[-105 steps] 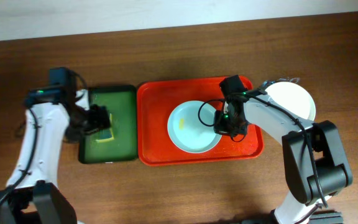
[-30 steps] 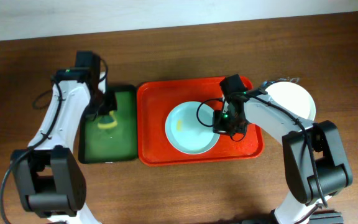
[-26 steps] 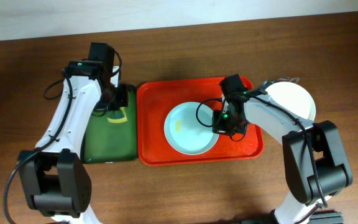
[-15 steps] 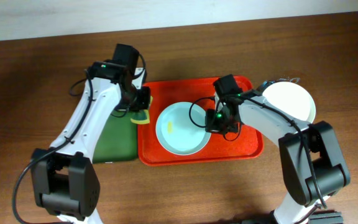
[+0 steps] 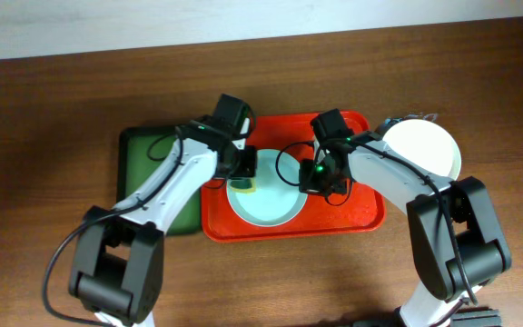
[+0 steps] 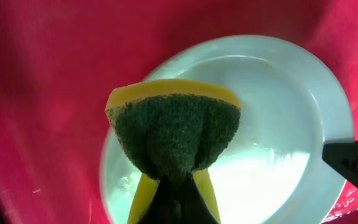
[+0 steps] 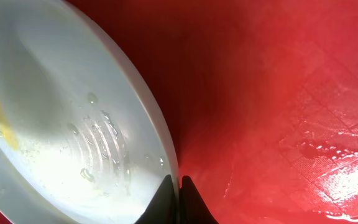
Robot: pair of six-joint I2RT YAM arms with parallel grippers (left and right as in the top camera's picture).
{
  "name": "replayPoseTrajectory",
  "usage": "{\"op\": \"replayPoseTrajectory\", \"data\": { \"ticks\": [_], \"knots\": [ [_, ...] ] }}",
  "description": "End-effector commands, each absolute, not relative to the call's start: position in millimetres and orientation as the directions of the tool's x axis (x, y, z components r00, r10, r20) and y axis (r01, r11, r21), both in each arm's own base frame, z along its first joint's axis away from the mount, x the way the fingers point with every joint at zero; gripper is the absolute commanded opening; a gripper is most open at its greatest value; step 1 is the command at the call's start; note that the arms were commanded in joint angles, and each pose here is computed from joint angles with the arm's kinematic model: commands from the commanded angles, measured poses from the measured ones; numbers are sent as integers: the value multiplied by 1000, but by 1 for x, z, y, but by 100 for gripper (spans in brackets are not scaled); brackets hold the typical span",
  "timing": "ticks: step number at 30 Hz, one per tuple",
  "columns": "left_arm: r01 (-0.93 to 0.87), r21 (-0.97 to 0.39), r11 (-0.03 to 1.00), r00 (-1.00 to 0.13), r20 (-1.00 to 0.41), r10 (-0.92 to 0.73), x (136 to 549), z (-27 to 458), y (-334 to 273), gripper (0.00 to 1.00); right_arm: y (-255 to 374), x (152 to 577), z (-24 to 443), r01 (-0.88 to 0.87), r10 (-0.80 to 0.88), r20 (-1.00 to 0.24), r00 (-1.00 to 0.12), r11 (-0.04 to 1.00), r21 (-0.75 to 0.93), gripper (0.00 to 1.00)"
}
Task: Clean dirty plates on tray and stack at the side
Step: 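Scrub the white plate with the sponge held by the left gripper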
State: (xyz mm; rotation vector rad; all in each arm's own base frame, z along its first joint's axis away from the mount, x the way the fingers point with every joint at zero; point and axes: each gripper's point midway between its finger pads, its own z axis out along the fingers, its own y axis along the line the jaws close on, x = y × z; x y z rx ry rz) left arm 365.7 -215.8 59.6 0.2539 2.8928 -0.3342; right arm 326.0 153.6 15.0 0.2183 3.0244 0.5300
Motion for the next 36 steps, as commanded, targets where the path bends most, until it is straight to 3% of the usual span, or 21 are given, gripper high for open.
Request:
{"op": "replayPoseTrajectory", "data": {
  "ticks": [1, 8, 12, 15, 18, 19, 23, 29, 33, 36],
  "knots": [
    [170, -197, 966, -976, -169, 137, 359, 34, -217, 0, 164, 328, 16, 141, 166, -39, -985, 924, 357, 4],
    [151, -128, 980, -978, -162, 129, 360, 26, -204, 0, 166, 328, 13, 142, 170, -52, -984, 930, 340, 4],
    [146, -129, 981, -987, -86, 135, 350, 2, -204, 0, 165, 325, 5, 150, 169, -32, -985, 933, 328, 4],
    [195, -359, 913, -975, 26, 219, 324, -7, -240, 0, 165, 325, -3, 153, 169, -21, -985, 934, 324, 4],
    [243, -592, 768, -953, 1, 302, 321, 31, -270, 0, 165, 325, -8, 155, 169, -15, -986, 934, 321, 4],
    [233, -609, 759, -959, -13, 284, 330, 48, -267, 0, 165, 325, -8, 155, 168, -15, -986, 934, 321, 4],
    [217, -441, 871, -975, -148, 167, 371, 89, -218, 0, 165, 325, -8, 155, 168, -15, -986, 934, 321, 4],
    [154, -171, 973, -986, -87, 141, 360, 48, -189, 0, 165, 325, -8, 155, 168, -15, -986, 934, 321, 4],
    [153, -156, 976, -988, -35, 150, 348, 7, -205, 0, 165, 325, -8, 155, 168, -15, -986, 934, 321, 4],
    [160, -235, 959, -984, 39, 174, 333, -12, -224, 0, 165, 325, -8, 155, 168, -15, -986, 934, 321, 4]
  ]
}}
